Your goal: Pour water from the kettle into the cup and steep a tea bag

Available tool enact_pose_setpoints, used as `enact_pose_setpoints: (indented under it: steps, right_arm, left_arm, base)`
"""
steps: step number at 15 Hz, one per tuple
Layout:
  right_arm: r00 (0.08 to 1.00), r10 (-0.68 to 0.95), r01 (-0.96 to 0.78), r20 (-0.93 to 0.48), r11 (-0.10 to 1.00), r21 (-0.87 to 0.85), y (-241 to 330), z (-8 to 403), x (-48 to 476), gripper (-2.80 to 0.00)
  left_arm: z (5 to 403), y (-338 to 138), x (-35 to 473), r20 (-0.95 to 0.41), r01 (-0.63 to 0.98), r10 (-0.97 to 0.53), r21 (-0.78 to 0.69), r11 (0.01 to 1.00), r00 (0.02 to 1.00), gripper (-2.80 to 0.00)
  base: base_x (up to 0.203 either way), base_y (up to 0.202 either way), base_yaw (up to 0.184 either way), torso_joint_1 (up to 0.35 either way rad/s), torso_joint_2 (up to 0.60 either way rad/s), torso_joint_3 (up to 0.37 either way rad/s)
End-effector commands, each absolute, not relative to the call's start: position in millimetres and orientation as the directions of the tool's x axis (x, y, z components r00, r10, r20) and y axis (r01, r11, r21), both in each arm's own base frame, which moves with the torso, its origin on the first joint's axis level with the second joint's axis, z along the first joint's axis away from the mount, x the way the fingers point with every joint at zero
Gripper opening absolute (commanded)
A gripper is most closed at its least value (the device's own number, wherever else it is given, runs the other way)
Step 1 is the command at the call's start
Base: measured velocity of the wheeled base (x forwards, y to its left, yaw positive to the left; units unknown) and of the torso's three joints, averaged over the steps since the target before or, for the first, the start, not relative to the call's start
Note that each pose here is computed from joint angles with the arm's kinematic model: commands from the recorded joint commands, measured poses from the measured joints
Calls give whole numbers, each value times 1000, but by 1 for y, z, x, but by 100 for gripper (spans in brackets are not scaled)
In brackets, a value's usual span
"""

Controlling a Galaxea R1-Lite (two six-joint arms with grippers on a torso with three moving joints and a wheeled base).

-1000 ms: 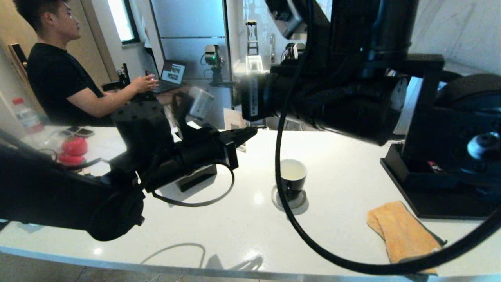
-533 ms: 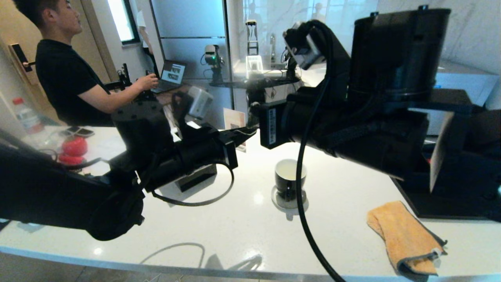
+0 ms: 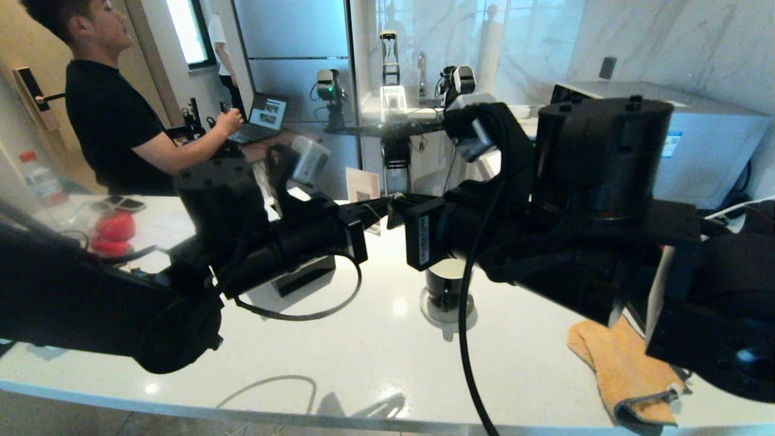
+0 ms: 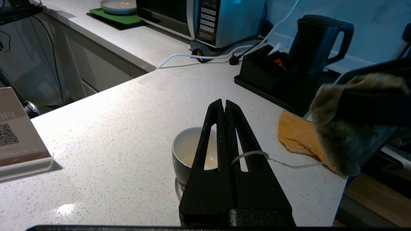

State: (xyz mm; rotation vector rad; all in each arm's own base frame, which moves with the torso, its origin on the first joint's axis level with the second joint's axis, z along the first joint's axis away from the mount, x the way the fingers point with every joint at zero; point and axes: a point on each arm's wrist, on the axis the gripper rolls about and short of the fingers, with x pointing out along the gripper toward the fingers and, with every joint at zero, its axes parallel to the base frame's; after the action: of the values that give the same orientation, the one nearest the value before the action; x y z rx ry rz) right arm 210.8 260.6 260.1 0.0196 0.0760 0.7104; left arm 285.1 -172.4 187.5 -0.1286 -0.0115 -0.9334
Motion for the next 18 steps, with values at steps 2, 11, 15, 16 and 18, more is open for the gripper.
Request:
enact_pose_setpoints:
  steps: [2,11,15,16,18]
  right_arm:
    - [755,653,-651,-58,757,46,266,252,215,-280]
    - [752,651,-651,-102,758,41,263,238,212,-280]
    - [751,650,-651,-115,758,39,263,234,212,-280]
    - [751,650,-651,-117,758,38,263,234,212,-280]
    - [751,650,-651,-118,758,38,262,234,211,0]
  left_arm:
    - [188,-172,285,71,804,-802,-104,586,593,-280]
    - [188,-172,285,70,802,-800,-107,588,596,-280]
    - [187,-172,285,67,802,-800,-108,588,596,-280]
    - [186,-172,285,63,801,-800,-110,588,596,-280]
    - [184,-171,284,58,801,-800,-111,589,597,-280]
  base:
    - [0,0,0,0,0,0]
    - [0,0,0,0,0,0]
    - [0,0,0,0,0,0]
    - [0,0,0,0,0,0]
    - [0,0,0,0,0,0]
